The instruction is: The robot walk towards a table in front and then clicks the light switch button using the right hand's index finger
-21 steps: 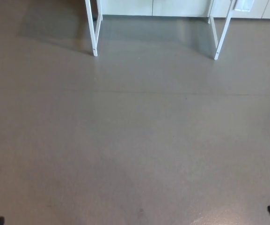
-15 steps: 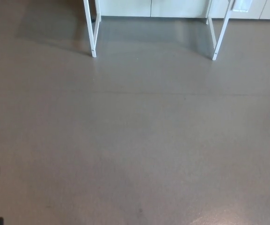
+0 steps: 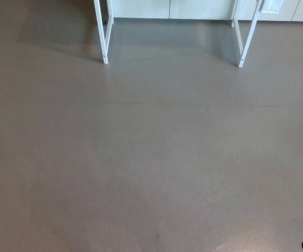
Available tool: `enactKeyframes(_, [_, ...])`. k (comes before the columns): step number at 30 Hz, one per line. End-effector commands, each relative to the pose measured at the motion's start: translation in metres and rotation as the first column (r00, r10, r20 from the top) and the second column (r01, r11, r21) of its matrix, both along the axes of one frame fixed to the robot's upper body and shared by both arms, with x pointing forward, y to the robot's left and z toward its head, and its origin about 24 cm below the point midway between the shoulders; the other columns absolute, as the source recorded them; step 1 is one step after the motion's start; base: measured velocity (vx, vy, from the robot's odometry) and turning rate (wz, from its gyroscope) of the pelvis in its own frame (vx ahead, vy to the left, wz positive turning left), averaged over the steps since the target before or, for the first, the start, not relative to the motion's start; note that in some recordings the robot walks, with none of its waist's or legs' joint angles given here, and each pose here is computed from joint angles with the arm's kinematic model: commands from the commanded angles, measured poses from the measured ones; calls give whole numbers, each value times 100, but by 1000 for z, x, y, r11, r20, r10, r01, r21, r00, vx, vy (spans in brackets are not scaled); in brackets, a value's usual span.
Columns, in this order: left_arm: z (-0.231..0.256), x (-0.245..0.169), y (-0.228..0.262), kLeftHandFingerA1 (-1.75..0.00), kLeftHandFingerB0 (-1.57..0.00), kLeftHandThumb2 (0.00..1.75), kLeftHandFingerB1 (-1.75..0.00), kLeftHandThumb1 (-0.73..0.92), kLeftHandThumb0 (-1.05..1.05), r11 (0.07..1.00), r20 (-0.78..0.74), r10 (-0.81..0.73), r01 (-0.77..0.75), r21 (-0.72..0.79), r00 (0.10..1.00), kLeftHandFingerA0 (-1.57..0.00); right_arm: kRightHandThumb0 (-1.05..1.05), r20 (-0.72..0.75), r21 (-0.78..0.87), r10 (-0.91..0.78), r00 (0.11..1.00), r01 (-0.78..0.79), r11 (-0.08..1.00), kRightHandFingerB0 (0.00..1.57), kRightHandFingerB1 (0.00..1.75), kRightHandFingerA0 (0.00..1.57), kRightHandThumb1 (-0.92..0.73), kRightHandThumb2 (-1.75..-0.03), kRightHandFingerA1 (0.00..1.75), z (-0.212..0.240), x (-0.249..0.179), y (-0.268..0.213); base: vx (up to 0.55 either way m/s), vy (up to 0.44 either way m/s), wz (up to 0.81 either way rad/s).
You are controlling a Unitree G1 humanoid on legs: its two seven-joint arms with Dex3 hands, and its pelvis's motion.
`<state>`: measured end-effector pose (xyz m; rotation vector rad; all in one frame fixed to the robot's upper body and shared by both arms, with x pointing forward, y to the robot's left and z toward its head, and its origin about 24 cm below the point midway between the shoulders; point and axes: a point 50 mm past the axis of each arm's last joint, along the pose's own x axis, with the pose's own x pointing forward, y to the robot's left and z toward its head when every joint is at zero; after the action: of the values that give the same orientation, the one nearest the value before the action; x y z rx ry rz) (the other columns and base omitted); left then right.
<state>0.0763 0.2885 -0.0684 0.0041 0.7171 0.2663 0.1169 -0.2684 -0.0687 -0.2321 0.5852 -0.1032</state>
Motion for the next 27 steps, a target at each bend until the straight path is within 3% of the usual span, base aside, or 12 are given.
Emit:
enactKeyframes(1, [4, -1, 2, -45, -40, 60, -38, 63, -12, 999, 17, -32, 32, 21, 999, -53, -22, 14, -36, 27, 1000, -27, 999, 44, 51, 65, -61, -57, 58, 2, 0, -6, 0, 0, 0])
enactKeyframes(8, [4, 0, 1, -45, -40, 60, -38, 65, -11, 999, 13, -35, 35, 18, 999, -56, -22, 17, -38, 39, 999, -38, 999, 45, 52, 66, -60, -57, 60, 3, 2, -6, 9, 56, 9])
enactKeyframes(18, [4, 2, 2, -47, -41, 60, -38, 62, -14, 998, 6, -54, 53, 43, 999, -60, -22, 8, -79, 74, 997, -74, 994, 46, 51, 67, -61, -57, 58, 3, 4, -5, 113, 266, -16])
enactKeyframes(27, [5, 3, 1, -46, -46, 58, -38, 63, -10, 994, 11, -78, 77, 74, 997, -66, -24, 14, -100, 109, 994, -107, 989, 46, 52, 70, -61, -57, 60, 4, 6, -3, 180, -55, 10])
